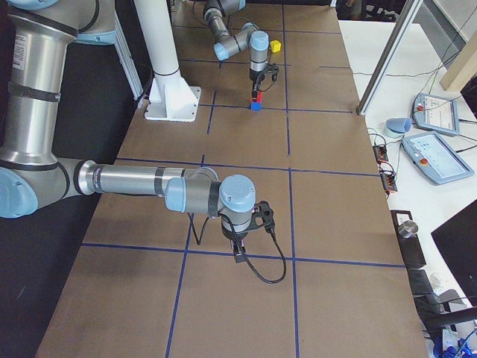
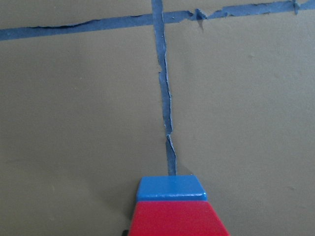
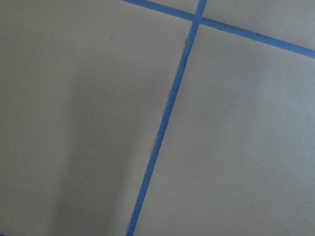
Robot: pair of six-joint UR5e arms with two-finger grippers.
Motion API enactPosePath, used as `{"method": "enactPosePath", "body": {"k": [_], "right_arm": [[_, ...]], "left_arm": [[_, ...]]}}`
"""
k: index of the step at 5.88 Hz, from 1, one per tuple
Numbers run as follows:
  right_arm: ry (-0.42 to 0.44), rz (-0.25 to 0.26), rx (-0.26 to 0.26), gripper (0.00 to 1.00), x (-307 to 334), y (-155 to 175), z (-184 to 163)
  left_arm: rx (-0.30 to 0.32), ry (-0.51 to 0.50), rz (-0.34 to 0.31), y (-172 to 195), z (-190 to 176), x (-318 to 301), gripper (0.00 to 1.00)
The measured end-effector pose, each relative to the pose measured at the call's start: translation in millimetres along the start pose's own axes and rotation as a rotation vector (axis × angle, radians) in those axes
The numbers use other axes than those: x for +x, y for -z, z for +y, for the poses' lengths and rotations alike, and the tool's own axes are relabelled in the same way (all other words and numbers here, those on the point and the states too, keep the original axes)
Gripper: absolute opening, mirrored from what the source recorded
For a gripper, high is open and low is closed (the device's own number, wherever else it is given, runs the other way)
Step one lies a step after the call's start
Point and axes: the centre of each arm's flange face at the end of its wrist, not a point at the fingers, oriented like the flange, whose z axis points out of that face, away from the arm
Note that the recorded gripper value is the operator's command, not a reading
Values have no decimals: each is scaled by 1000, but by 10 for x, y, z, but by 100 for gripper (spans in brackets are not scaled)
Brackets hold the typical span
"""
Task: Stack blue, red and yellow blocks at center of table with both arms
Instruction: 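Lift the left gripper and move it toward the yellow cube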
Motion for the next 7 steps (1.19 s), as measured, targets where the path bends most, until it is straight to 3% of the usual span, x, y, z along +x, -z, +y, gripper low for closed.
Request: {"method": "enactPosePath", "body": {"k": [1, 2, 4, 5, 7], "right_arm": [[0, 0, 0, 100, 0, 0, 0], [0, 0, 0, 100, 0, 0, 0], [-1, 0, 0, 100, 0, -1, 2], [-6, -1, -2, 99, 5, -8, 11], [-27, 0, -4, 100, 14, -15, 6]], "left_arm": [[2, -6, 4, 14, 2, 7, 99], [16, -14, 19, 89, -40, 1, 99], [71, -3, 83, 615, -294, -227, 100], [61, -33, 104, 778, -407, -635, 100], [44, -180, 65, 809, -624, -2101, 100]]}}
